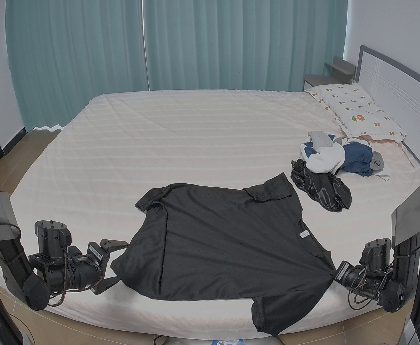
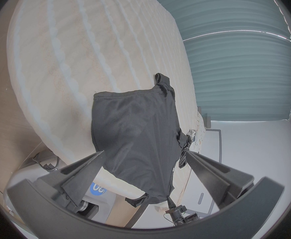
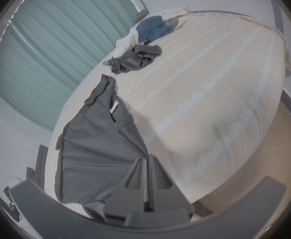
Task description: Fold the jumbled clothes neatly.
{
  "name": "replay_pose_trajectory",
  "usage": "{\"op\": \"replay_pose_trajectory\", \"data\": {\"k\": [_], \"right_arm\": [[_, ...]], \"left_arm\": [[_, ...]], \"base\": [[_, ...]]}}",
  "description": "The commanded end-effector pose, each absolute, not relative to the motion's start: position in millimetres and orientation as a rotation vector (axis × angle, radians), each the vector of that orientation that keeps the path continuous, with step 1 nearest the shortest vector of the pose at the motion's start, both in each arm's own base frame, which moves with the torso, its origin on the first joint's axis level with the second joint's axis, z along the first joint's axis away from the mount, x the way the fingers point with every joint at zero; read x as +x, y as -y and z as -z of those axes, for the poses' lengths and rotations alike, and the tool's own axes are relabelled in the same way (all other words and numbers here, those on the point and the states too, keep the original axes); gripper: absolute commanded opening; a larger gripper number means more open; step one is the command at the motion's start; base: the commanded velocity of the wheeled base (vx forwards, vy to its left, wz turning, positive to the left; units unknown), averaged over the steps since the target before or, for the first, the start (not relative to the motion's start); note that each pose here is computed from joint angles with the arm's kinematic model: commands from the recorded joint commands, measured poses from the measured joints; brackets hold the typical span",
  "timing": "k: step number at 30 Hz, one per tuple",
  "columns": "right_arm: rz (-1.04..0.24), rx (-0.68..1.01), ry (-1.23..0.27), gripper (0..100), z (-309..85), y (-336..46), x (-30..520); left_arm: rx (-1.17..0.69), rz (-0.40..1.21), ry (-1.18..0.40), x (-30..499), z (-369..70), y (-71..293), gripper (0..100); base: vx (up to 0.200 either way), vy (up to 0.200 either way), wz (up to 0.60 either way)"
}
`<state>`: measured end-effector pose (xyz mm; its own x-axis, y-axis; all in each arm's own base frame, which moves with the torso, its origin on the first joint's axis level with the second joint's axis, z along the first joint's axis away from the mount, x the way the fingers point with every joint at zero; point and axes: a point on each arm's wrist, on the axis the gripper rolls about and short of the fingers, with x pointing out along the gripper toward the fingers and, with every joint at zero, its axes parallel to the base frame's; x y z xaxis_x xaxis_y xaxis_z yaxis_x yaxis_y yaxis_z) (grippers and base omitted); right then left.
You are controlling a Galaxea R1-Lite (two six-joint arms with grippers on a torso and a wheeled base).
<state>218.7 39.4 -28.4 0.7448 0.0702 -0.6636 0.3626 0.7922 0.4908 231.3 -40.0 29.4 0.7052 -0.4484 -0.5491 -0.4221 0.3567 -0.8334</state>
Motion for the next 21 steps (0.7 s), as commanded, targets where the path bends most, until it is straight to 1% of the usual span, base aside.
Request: {"op": "replay_pose_trajectory", "data": {"k": [1, 4, 7, 8, 12, 18, 19, 20, 21], "right_arm": [[0.223, 0.653, -0.682, 0, 20.2, -32.0, 214.1], [0.249, 0.649, -0.668, 0, 19.6, -30.2, 214.3], [0.269, 0.641, -0.661, 0, 19.8, -30.9, 213.9], [0.265, 0.640, -0.659, 100, 19.6, -31.9, 213.9], [0.257, 0.642, -0.631, 100, 13.6, -33.4, 214.2], [0.271, 0.633, -0.573, 100, 4.3, -37.1, 213.8], [0.254, 0.646, -0.558, 100, 0.6, -43.6, 212.6], [0.255, 0.648, -0.558, 100, 0.6, -43.9, 212.5], [0.224, 0.666, -0.553, 100, -2.1, -54.3, 210.0]], "left_arm": [[-1.249, 0.016, -0.851, 227.9, -29.3, 39.5, 100], [-1.247, 0.019, -0.847, 227.7, -30.4, 39.5, 100], [-1.235, 0.027, -0.811, 229.6, -35.7, 39.1, 100], [-1.218, 0.035, -0.796, 231.4, -37.3, 39.2, 100], [-1.087, 0.107, -0.743, 243.9, -43.2, 42.9, 100], [-1.018, 0.178, -0.705, 272.4, -53.1, 56.8, 100], [-0.988, 0.174, -0.740, 286.9, -54.7, 64.4, 100], [-0.985, 0.172, -0.745, 287.9, -54.5, 65.0, 100], [-0.942, 0.142, -0.801, 301.7, -53.0, 78.2, 100]], "base": [[0.000, 0.000, 0.00], [0.000, 0.000, 0.00], [0.000, 0.000, 0.00], [0.000, 0.000, 0.00], [0.000, 0.000, 0.00], [0.000, 0.000, 0.00], [0.000, 0.000, 0.00], [0.000, 0.000, 0.00], [0.000, 0.000, 0.00]]}}
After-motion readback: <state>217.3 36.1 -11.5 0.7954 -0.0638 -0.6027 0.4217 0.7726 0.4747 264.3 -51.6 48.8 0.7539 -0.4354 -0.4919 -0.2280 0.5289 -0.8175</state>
